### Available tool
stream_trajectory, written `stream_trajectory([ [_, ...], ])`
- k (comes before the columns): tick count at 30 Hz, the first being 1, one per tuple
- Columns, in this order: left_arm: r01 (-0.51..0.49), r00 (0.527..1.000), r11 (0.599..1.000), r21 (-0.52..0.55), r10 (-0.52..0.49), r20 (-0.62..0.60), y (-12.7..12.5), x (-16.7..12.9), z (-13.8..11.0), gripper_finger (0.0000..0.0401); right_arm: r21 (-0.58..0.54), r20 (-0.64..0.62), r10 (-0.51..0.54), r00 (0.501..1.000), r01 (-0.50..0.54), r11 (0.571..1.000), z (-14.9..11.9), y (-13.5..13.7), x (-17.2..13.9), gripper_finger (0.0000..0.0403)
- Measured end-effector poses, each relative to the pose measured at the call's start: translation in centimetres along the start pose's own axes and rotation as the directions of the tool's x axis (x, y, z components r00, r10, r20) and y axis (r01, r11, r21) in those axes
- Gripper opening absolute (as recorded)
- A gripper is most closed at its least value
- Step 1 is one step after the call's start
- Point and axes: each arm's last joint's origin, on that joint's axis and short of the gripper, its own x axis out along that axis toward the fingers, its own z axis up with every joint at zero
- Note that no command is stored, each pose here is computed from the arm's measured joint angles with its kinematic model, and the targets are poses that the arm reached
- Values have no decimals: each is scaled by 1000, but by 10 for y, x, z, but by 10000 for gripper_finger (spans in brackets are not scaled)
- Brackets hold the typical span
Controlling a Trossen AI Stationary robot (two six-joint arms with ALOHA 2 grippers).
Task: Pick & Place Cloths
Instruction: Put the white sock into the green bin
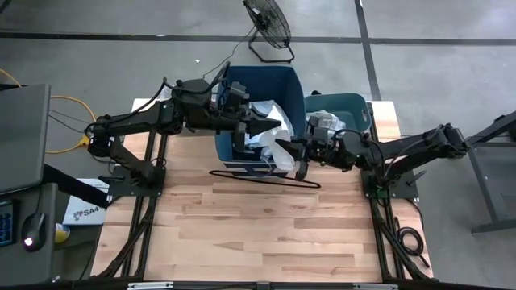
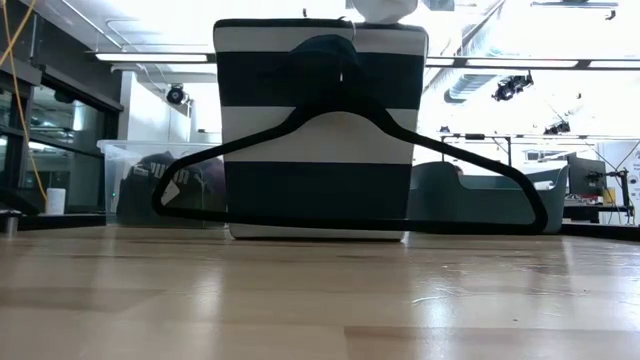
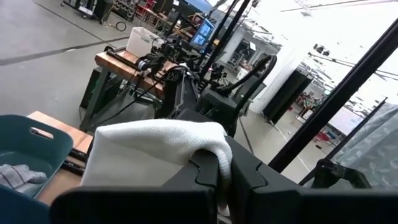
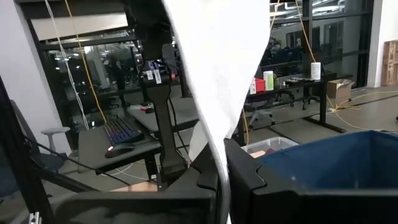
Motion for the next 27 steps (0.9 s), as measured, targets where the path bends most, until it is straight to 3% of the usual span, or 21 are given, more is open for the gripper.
stream_trajectory([
  [7, 5, 1000, 994, 106, -6, 8, -1, 0, 1, 54, 16, -15, -29, 999, 30, 999, 4, -3, -6, 3],
  [20, 52, 998, 984, 171, -59, 38, -9, -15, 11, 258, 32, -12, -125, 992, 125, 992, 24, -22, -25, 3],
  [27, 72, 993, 982, 175, -88, 80, -16, -31, 22, 284, 9, -9, -278, 961, 278, 961, 43, -45, -54, 3],
])
